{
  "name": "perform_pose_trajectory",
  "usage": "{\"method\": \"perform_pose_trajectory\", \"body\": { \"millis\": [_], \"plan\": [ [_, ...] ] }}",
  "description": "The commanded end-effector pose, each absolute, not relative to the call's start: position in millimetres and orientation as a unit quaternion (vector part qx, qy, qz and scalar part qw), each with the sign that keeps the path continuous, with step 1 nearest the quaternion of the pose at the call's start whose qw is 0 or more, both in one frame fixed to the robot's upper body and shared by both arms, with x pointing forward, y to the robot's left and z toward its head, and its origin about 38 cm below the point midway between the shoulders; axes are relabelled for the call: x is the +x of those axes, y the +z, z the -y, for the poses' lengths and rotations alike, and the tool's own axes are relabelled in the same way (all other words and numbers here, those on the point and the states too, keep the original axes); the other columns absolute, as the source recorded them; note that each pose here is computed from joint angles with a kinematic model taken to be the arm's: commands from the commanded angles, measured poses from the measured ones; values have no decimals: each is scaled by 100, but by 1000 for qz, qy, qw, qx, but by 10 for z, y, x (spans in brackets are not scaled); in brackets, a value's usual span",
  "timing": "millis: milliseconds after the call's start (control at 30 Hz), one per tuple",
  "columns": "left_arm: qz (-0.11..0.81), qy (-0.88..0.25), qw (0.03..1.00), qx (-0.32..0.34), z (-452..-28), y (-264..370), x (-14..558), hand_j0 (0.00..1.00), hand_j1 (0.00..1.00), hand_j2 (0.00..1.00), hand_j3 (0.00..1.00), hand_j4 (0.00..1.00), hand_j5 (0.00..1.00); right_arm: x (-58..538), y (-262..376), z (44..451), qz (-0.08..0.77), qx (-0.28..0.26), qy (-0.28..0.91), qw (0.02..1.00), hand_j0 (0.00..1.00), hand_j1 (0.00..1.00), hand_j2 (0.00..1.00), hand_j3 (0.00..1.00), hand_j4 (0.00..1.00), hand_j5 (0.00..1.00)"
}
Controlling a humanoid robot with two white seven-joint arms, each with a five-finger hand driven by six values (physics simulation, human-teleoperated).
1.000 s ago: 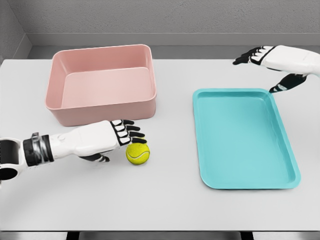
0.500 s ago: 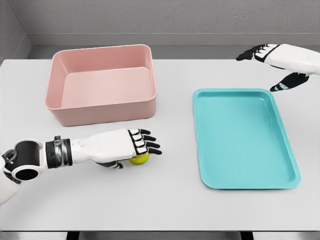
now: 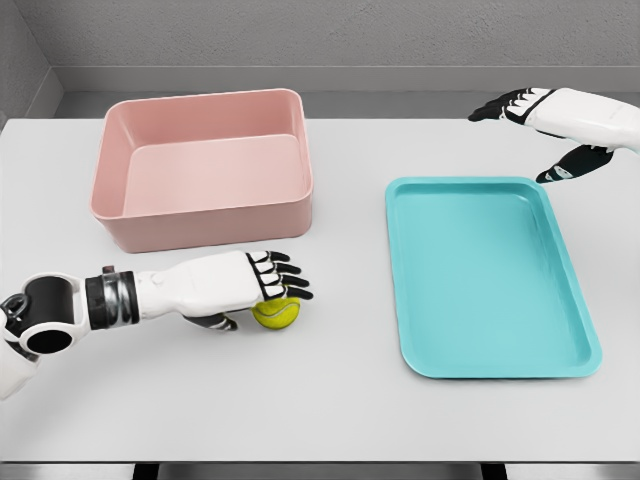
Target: Put the tennis from the blue tray into the pink basket with both arms
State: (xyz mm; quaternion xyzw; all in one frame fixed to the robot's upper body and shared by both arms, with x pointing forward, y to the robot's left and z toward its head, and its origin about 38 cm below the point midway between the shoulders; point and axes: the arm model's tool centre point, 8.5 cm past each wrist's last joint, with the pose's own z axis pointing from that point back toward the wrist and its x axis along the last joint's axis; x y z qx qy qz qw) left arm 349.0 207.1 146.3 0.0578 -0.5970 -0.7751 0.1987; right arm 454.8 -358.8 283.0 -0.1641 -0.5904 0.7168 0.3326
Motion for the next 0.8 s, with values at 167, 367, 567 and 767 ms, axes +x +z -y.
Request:
{"method": "perform_pose_trajectory", "body": {
  "millis": [167, 367, 567, 767],
  "plan": [
    [599, -774, 198, 56, -2034, 1452, 3488, 100, 100, 100, 100, 100, 100, 4549, 2828, 3585, 592, -163, 715, 334, 100, 100, 100, 100, 100, 100],
    [602, -773, 192, 56, -1981, 1478, 3514, 100, 100, 100, 100, 100, 100, 4549, 2834, 3581, 593, -163, 715, 334, 100, 100, 100, 100, 100, 100],
    [596, -775, 204, 57, -2030, 1407, 3553, 100, 100, 100, 100, 100, 100, 4547, 2836, 3588, 593, -163, 715, 334, 100, 100, 100, 100, 100, 100],
    [598, -774, 199, 56, -1958, 1394, 3549, 100, 100, 100, 100, 100, 100, 4546, 2843, 3595, 593, -164, 714, 334, 100, 100, 100, 100, 100, 100]
  ]
}}
